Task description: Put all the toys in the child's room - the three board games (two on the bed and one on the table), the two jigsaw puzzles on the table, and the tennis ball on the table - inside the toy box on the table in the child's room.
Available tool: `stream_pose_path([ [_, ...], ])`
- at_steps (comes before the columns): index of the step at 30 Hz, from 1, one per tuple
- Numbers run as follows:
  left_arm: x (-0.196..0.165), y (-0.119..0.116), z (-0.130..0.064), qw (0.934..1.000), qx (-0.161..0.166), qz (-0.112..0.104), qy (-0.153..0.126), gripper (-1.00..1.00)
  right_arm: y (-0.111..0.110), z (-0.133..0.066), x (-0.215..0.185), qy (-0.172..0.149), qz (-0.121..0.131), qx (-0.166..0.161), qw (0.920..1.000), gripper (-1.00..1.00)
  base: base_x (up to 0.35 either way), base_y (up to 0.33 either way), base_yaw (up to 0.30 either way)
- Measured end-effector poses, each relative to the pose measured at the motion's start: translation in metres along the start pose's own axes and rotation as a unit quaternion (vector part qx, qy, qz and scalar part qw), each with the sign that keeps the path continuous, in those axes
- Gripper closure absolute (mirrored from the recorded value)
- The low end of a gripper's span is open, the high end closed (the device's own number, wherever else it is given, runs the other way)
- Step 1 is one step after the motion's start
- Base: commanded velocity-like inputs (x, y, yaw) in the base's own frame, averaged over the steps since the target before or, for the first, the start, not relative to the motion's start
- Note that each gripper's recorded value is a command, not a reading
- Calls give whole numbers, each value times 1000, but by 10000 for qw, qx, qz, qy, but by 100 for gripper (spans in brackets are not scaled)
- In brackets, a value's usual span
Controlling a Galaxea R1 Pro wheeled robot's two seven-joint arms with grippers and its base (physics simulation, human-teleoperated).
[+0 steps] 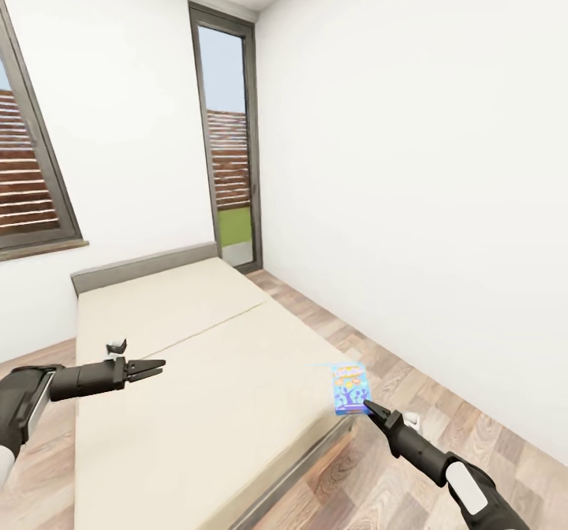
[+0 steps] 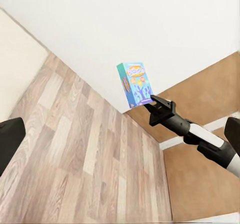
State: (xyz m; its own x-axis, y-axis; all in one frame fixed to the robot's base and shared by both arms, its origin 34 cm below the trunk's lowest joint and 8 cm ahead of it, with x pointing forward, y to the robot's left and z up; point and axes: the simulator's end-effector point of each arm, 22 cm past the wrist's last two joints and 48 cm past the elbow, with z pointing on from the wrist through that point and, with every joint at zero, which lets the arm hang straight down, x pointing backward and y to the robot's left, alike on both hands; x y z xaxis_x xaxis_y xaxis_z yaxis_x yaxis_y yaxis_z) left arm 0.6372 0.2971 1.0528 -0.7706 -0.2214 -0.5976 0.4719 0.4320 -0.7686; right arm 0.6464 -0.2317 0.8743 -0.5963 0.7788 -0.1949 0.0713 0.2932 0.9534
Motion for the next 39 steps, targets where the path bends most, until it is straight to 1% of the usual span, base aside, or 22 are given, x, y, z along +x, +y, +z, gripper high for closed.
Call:
stream_pose_path([
  [14, -8, -17, -6, 10000, 12, 37, -20, -100, 17, -7, -1, -9, -16, -21, 10000, 100, 0, 0, -276],
  [22, -11, -26, -10, 10000, 17, 59, -32, -100, 23, -17, -11, -63, -77, 10, 10000, 100, 0, 0, -276],
  [30, -14, -34, -13, 10000, 22, 86, -43, -100, 31, -22, -13, -75, -84, -2, 9999, 100, 0, 0, -276],
  [36, -16, -41, -16, 9999, 25, 101, -48, -100, 38, -28, -20, -186, -21, -47, 9998, 100, 0, 0, -276],
  [39, -17, -44, -17, 9999, 27, 110, -51, -100, 42, -31, -21, -179, 72, -75, 9998, 100, 0, 0, -276],
])
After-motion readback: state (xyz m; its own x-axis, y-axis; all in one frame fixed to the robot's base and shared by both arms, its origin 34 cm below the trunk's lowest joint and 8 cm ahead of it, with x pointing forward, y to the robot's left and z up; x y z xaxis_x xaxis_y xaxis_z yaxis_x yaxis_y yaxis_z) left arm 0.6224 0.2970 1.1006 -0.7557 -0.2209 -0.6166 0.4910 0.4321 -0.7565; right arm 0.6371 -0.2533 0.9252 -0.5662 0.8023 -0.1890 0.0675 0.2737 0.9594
